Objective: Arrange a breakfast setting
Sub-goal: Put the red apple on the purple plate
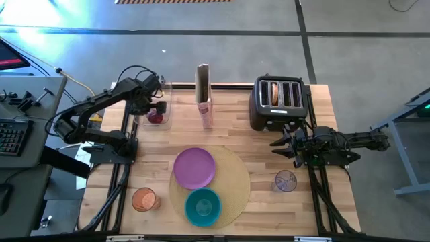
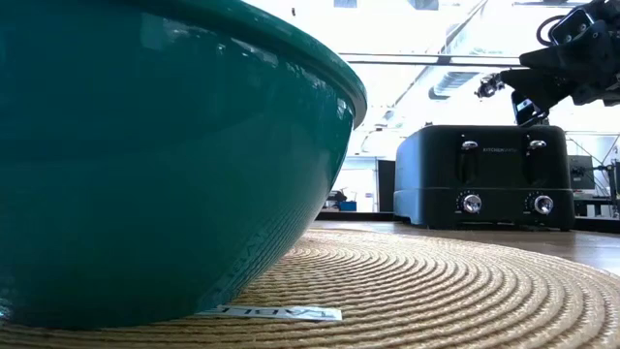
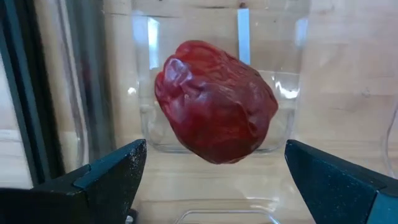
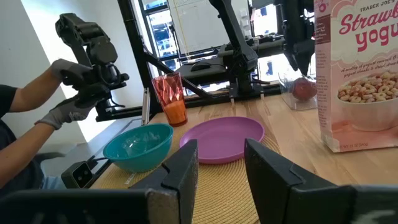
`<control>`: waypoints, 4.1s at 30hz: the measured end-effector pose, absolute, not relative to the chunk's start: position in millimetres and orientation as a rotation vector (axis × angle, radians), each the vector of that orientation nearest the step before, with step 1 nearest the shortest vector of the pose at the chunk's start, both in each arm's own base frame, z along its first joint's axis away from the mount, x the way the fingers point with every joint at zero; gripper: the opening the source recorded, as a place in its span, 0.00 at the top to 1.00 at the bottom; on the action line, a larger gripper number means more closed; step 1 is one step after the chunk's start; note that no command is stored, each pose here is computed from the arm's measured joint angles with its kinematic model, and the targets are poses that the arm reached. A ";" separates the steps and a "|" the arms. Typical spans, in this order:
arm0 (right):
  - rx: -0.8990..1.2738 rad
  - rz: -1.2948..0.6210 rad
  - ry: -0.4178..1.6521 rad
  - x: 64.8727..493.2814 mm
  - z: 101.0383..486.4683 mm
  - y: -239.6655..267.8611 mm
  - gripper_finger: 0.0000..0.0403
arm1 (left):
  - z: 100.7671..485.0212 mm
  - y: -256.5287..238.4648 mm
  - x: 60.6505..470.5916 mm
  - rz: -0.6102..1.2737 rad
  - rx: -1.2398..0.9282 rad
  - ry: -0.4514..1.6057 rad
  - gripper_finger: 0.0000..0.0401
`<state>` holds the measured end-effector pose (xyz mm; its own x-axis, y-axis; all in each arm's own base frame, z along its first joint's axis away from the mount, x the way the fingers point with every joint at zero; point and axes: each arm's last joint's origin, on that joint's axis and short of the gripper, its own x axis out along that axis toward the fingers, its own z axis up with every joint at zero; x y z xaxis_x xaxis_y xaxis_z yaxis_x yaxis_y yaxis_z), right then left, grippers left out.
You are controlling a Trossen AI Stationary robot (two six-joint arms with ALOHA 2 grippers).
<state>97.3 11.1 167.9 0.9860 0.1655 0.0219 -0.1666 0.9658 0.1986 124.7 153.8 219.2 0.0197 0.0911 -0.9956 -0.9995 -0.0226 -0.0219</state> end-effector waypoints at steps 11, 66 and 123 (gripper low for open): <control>0.201 0.168 -0.005 97.3 167.9 11.1 0.72 | 214.2 152.6 125.5 1.357 -1.358 0.998 0.07; 0.201 0.169 -0.005 97.3 167.8 11.2 0.72 | 179.6 154.3 120.8 1.653 -1.428 0.695 0.28; 0.201 0.168 -0.005 97.3 167.8 11.1 0.72 | 264.0 66.3 157.9 0.779 -0.870 0.427 0.36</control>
<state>97.3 11.1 167.8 0.9860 0.1655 0.0217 -0.1665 0.9659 0.1983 157.9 66.3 264.0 0.6535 0.4301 -0.6228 -0.7564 0.4018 -0.5162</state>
